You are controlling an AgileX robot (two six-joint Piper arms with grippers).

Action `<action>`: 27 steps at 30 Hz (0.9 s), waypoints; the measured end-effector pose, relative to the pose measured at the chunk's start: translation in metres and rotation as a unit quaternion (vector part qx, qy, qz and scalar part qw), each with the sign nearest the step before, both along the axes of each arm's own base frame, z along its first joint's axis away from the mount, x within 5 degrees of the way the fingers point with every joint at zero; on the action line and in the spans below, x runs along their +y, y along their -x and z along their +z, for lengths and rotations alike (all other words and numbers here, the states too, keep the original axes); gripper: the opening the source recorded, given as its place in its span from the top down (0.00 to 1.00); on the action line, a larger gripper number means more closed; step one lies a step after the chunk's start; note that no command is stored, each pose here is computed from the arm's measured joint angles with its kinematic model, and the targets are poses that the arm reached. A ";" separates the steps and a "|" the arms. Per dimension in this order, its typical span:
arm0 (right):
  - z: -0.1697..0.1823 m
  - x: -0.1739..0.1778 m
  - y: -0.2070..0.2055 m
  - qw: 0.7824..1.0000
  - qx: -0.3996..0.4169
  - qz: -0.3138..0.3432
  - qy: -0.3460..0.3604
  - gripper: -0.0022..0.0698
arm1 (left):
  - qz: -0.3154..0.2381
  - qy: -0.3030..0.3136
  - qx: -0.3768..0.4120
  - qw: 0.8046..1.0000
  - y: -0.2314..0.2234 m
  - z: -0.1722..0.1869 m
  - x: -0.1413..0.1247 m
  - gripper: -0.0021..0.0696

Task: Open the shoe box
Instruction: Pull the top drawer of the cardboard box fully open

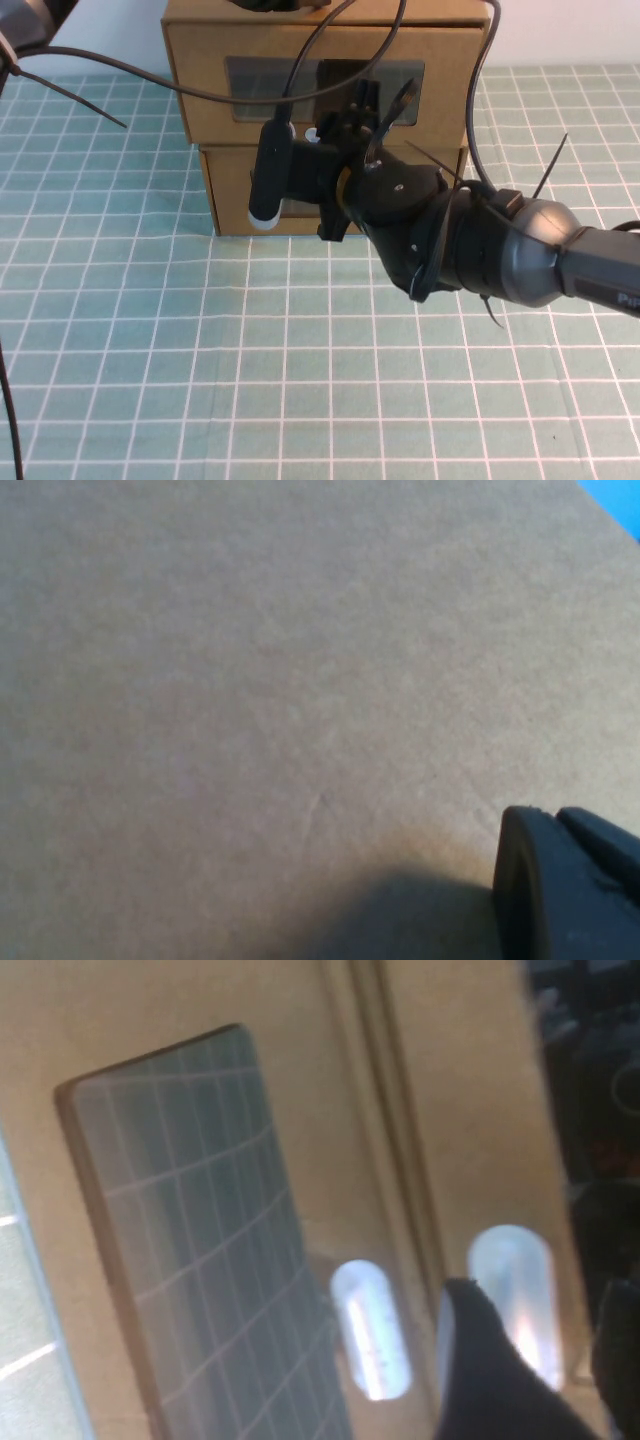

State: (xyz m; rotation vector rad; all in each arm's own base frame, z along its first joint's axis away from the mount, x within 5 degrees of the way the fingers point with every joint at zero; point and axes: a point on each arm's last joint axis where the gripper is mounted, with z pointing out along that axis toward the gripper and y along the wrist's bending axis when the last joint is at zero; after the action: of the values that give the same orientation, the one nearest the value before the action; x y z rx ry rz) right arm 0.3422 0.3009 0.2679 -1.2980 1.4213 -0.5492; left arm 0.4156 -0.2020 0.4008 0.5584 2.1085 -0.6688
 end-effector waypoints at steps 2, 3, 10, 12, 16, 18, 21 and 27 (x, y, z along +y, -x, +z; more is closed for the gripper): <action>-0.004 0.001 -0.001 1.000 0.003 0.000 0.003 0.64 | 0.000 0.000 0.000 1.000 0.000 0.000 0.000 0.98; -0.005 0.001 -0.001 1.000 0.004 0.000 0.004 0.64 | 0.000 0.001 0.000 1.000 0.000 0.000 0.000 0.98; -0.012 -0.001 -0.006 1.000 0.001 -0.017 0.015 0.91 | -0.002 0.001 0.004 1.000 0.000 -0.001 -0.001 0.98; -0.011 -0.001 -0.006 1.000 -0.002 -0.018 0.016 0.94 | -0.002 0.001 0.004 1.000 0.000 -0.001 -0.001 0.98; -0.011 -0.001 -0.006 1.000 -0.003 -0.016 0.017 0.95 | -0.002 0.001 0.004 1.000 -0.001 -0.002 -0.001 0.98; -0.013 -0.001 -0.005 1.000 -0.001 -0.014 0.019 0.95 | -0.002 0.001 0.004 1.000 -0.001 -0.002 -0.001 0.98; -0.014 -0.005 -0.001 1.000 0.000 -0.010 0.028 0.95 | -0.002 0.003 0.005 1.000 0.000 -0.002 -0.001 0.98; -0.039 -0.015 0.026 0.998 0.047 -0.010 0.036 0.98 | -0.002 0.001 0.004 1.000 -0.001 -0.002 -0.001 0.98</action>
State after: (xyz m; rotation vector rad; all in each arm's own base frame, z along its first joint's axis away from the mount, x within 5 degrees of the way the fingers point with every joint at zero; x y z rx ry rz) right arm 0.3167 0.2864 0.2293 -1.3842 1.5056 -0.5640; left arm 0.4162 -0.2027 0.3989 0.5592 2.1156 -0.6760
